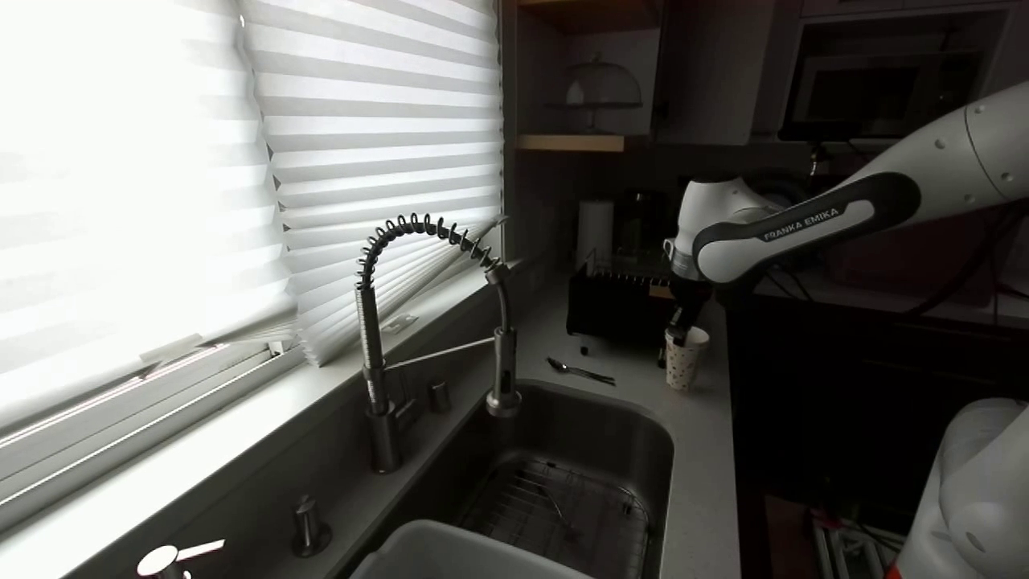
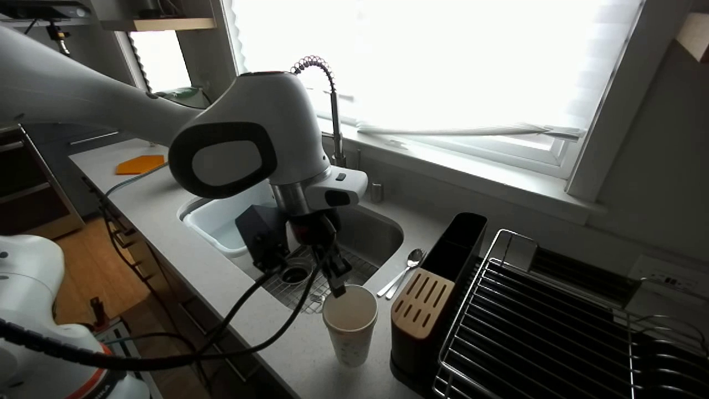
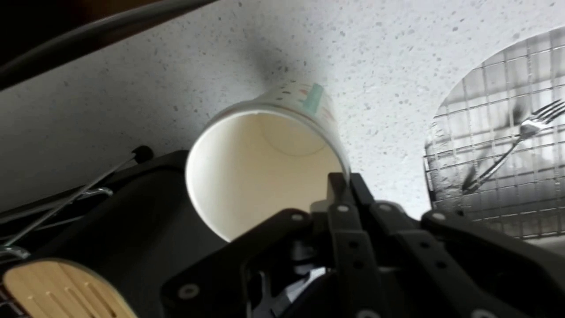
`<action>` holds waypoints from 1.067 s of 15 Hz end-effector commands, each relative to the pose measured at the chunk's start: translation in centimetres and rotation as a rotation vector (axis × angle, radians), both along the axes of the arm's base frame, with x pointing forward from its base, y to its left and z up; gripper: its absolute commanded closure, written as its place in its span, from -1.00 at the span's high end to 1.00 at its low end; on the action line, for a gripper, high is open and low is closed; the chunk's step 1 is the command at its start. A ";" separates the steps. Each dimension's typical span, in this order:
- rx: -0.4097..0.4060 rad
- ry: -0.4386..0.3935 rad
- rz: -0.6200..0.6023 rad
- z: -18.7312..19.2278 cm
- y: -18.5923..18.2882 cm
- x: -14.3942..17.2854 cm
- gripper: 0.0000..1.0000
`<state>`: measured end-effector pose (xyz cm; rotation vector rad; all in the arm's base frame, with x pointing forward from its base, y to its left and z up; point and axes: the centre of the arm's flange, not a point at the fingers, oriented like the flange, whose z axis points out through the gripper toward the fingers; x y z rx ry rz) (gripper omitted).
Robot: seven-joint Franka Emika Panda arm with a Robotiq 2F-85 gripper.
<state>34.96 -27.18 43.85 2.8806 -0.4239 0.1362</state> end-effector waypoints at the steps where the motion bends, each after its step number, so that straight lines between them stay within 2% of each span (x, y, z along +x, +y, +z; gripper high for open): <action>1: 0.121 0.065 0.013 -0.5 1.2 0.7 -0.98; 2: 0.009 0.063 -0.075 -1.0 1.5 0.9 -0.98; 3: 0.196 0.072 0.036 -0.3 2.1 0.9 -0.98; 4: -0.024 0.046 -0.097 -0.6 1.9 1.0 -0.98; 5: 0.180 0.064 0.012 -0.3 2.3 1.3 -0.98; 7: 0.009 0.041 -0.115 -0.1 2.5 1.3 -0.98; 8: 0.115 0.052 -0.051 0.2 2.5 1.4 -0.98; 9: -0.056 0.022 -0.131 0.3 2.1 1.4 -0.98; 10: 0.035 0.035 -0.096 0.7 2.4 1.5 -0.98; 11: -0.070 0.017 -0.158 1.0 2.3 1.4 -0.98; 12: -0.116 0.006 -0.190 1.0 2.2 1.4 -0.98; 13: -0.032 0.022 -0.144 1.6 2.4 1.4 -0.98; 14: -0.176 -0.006 -0.220 1.7 2.0 1.4 -0.98; 15: -0.091 0.007 -0.187 1.7 2.3 1.5 -0.98; 16: -0.133 0.007 -0.215 2.1 2.2 1.4 -0.98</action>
